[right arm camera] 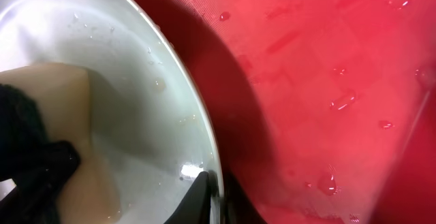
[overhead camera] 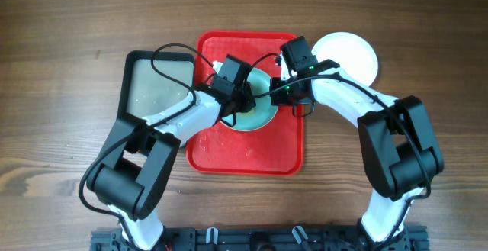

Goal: Clean dirty plates on tray and stack at the side
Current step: 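Scrub the light blue plate with the sponge while the right gripper holds it, then continue scrubbing the light blue plate with the sponge in the left gripper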

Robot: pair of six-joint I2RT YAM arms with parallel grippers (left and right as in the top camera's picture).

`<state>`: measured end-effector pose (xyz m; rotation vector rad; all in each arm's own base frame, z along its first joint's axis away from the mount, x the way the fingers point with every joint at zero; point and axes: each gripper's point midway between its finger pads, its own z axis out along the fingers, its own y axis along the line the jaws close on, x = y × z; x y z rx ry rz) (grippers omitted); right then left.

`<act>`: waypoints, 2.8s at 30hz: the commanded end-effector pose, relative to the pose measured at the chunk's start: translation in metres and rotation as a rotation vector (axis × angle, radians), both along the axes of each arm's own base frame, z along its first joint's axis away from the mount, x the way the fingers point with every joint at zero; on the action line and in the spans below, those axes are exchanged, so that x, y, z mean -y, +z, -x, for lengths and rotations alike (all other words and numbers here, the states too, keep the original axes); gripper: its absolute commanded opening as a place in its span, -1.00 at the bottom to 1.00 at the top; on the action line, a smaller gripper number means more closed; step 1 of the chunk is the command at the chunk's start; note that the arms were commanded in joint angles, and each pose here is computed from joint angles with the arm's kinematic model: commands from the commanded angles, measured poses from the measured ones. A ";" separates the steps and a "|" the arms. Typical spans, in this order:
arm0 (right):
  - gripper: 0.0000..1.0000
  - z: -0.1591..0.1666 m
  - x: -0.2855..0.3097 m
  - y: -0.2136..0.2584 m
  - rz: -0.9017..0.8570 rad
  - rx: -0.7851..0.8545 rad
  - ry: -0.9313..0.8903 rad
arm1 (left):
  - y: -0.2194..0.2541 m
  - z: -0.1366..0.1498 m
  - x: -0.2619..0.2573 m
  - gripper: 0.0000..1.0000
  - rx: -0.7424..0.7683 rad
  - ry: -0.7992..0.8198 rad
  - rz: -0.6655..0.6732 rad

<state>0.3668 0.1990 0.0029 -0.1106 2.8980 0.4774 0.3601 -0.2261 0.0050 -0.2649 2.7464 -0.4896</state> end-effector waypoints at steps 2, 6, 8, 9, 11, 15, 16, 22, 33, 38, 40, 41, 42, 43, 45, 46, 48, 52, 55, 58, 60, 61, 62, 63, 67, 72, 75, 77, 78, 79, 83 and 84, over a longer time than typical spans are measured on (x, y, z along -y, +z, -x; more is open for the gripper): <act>-0.67 0.007 -0.010 0.003 -0.033 -0.012 0.023 | -0.034 0.034 0.003 -0.92 -0.128 -0.033 -0.016; -0.42 0.007 -0.010 0.003 -0.034 -0.010 0.023 | -0.034 0.031 -0.005 -0.92 -0.114 -0.014 -0.047; -0.33 0.001 -0.015 0.008 -0.048 0.021 0.052 | -0.028 0.028 -0.009 -0.92 -0.107 0.000 -0.043; -0.28 -0.003 -0.018 0.016 -0.060 0.036 0.083 | -0.021 0.026 -0.014 -0.92 -0.103 0.013 -0.039; -0.18 -0.014 -0.023 0.039 -0.046 0.093 0.181 | -0.007 0.022 -0.022 -0.92 -0.091 0.034 -0.031; -0.11 -0.026 -0.026 0.058 -0.022 0.158 0.264 | 0.008 0.017 -0.024 -0.92 -0.059 0.046 -0.012; -0.10 -0.028 -0.020 0.056 0.010 0.165 0.253 | 0.008 0.018 -0.025 -0.92 -0.064 0.046 -0.015; -0.10 -0.022 -0.016 0.038 0.034 0.157 0.251 | 0.008 0.016 -0.030 -0.91 -0.054 0.058 -0.033; -0.91 -0.005 -0.033 0.009 0.019 0.084 0.245 | 0.063 0.005 -0.027 -0.92 0.085 0.040 0.017; -0.87 -0.004 -0.032 0.009 0.019 0.082 0.245 | 0.065 0.006 -0.041 -0.92 0.107 0.025 -0.057; -0.87 -0.004 -0.033 0.009 0.019 0.083 0.245 | 0.056 0.009 -0.051 -0.92 0.071 0.021 -0.089; -0.86 -0.005 -0.033 0.009 0.019 0.083 0.246 | 0.048 0.011 -0.058 -0.92 0.037 0.034 -0.097; -0.86 -0.005 -0.033 0.009 0.019 0.083 0.246 | 0.043 0.012 -0.063 -0.92 0.015 0.043 -0.102; -0.86 -0.004 -0.033 0.009 0.019 0.083 0.246 | 0.038 0.011 -0.068 -0.92 -0.001 0.055 -0.109; -0.86 -0.004 -0.033 0.009 0.019 0.083 0.246 | 0.030 0.011 -0.070 -0.92 -0.014 0.058 -0.115; -0.85 -0.005 -0.033 0.009 0.019 0.083 0.245 | 0.023 0.011 -0.067 -0.92 -0.028 0.050 -0.111; -0.85 -0.005 -0.033 0.009 0.019 0.083 0.246 | 0.008 0.013 -0.067 -0.92 -0.059 0.049 -0.131; -0.85 -0.005 -0.033 0.009 0.019 0.083 0.245 | -0.025 0.009 -0.070 -0.92 -0.102 0.059 -0.138; -0.85 -0.005 -0.033 0.009 0.019 0.083 0.245 | -0.033 0.012 -0.047 -0.92 -0.137 0.008 -0.019; -0.85 -0.005 -0.033 0.009 0.019 0.083 0.245 | -0.036 0.020 -0.018 -0.92 -0.177 -0.065 0.109; -0.85 -0.005 -0.033 0.009 0.019 0.083 0.246 | -0.038 0.024 -0.015 -0.92 -0.184 -0.077 0.106; -0.85 -0.005 -0.033 0.009 0.019 0.083 0.246 | -0.036 0.025 -0.010 -0.92 -0.181 -0.088 0.118; -0.85 -0.004 -0.033 0.009 0.019 0.083 0.245 | -0.034 0.025 -0.007 -0.92 -0.182 -0.096 0.137; -0.85 -0.004 -0.033 0.009 0.019 0.083 0.245 | -0.028 0.025 -0.003 -0.92 -0.180 -0.107 0.160; -0.85 -0.004 -0.033 0.009 0.019 0.083 0.246 | 0.021 0.012 -0.001 -0.92 -0.055 -0.130 0.188; -0.85 -0.004 -0.033 0.009 0.019 0.083 0.245 | 0.072 -0.002 -0.031 -0.92 0.108 -0.041 0.064; -0.85 -0.004 -0.032 0.009 0.019 0.082 0.246 | 0.060 0.002 -0.052 -0.91 0.083 0.009 -0.045; -0.84 -0.004 -0.032 0.009 0.019 0.083 0.246 | 0.048 0.006 -0.059 -0.90 0.049 0.021 -0.090; -0.84 -0.004 -0.033 0.009 0.019 0.082 0.246 | 0.046 0.007 -0.060 -0.90 0.041 0.021 -0.094; -0.84 -0.004 -0.033 0.009 0.019 0.082 0.246 | 0.043 0.008 -0.060 -0.89 0.033 0.020 -0.097; -0.84 -0.004 -0.032 0.009 0.020 0.081 0.246 | 0.044 0.001 -0.056 -0.91 0.061 0.018 -0.085; -0.84 -0.004 -0.032 0.009 0.020 0.081 0.246 | 0.046 -0.002 -0.055 -0.92 0.075 0.020 -0.078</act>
